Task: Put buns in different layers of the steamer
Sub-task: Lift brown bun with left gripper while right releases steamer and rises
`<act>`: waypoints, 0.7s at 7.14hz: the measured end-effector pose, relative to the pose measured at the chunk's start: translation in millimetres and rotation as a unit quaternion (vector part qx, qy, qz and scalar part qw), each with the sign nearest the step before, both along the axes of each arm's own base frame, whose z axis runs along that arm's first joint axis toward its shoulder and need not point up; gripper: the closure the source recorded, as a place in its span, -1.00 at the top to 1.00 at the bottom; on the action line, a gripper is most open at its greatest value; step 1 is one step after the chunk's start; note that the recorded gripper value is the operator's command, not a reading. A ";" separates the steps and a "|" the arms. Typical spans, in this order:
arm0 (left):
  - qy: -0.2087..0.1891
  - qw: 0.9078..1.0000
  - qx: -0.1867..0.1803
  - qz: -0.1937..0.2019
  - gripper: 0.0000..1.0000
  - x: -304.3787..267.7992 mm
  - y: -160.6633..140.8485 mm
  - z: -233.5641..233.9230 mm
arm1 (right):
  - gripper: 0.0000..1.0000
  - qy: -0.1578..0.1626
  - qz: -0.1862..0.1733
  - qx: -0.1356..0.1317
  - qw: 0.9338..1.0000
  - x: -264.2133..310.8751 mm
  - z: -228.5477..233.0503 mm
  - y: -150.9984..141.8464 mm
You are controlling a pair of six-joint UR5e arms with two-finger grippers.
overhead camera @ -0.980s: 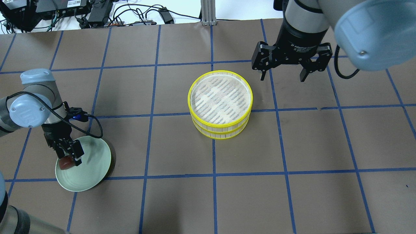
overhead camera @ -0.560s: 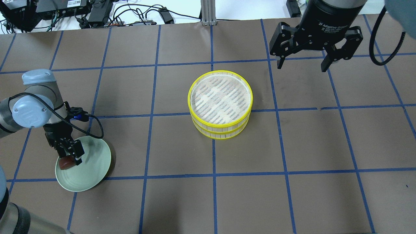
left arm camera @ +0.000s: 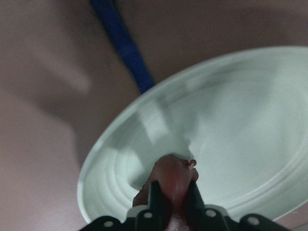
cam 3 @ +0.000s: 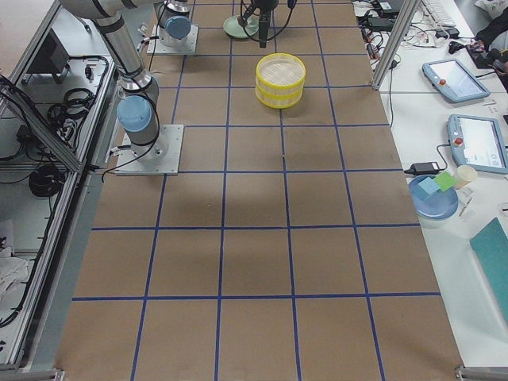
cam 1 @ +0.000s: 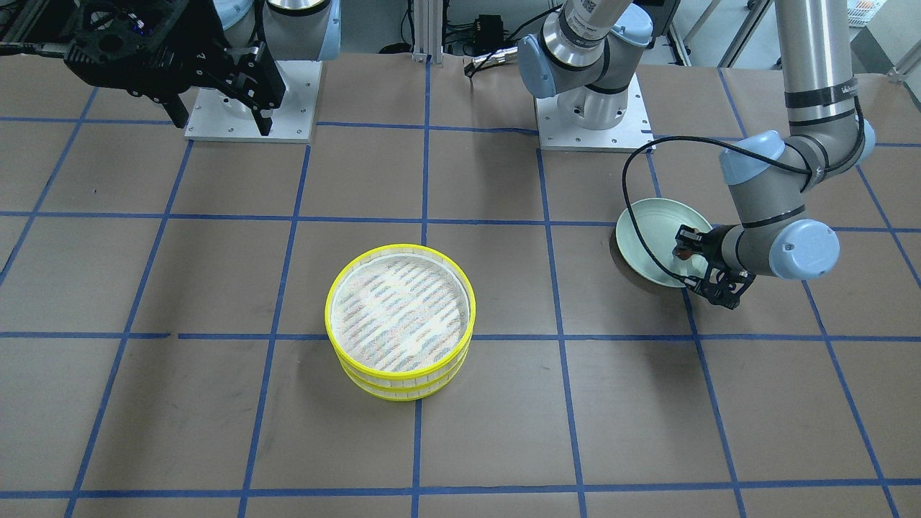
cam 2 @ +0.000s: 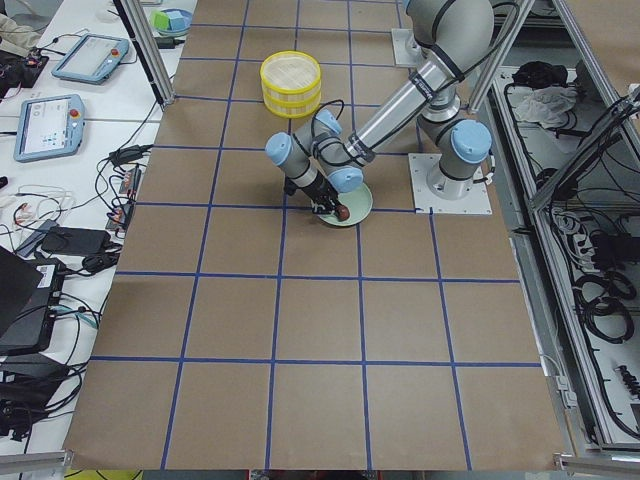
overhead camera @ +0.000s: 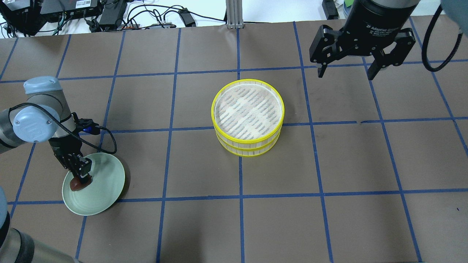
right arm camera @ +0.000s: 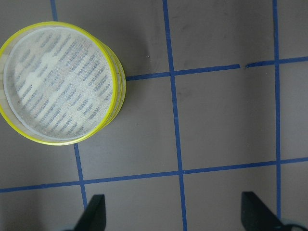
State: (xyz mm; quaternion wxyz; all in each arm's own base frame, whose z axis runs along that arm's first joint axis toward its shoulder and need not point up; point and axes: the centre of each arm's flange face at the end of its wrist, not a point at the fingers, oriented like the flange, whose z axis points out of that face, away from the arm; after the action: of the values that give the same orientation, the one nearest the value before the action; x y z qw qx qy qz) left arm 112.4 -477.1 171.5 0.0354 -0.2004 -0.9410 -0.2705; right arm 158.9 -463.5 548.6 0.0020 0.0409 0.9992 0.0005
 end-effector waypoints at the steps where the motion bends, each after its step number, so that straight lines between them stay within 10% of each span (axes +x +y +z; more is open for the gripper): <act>1: 0.008 1.000 -0.009 0.012 -1.00 -4.4 -5.9 12.4 | 1.00 -0.003 0.015 -0.023 1.000 0.3 1.0 -4.9; 5: -0.012 0.994 -0.068 0.091 -1.00 -35.4 -41.6 106.5 | 1.00 0.003 0.027 -0.076 0.997 -28.8 5.8 -27.9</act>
State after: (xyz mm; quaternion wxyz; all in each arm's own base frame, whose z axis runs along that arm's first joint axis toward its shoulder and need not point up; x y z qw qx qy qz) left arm 77.0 -518.7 278.0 0.0350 -0.1128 -0.9718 -0.2043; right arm 130.1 -491.4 554.4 0.0019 0.0140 0.9970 -0.0758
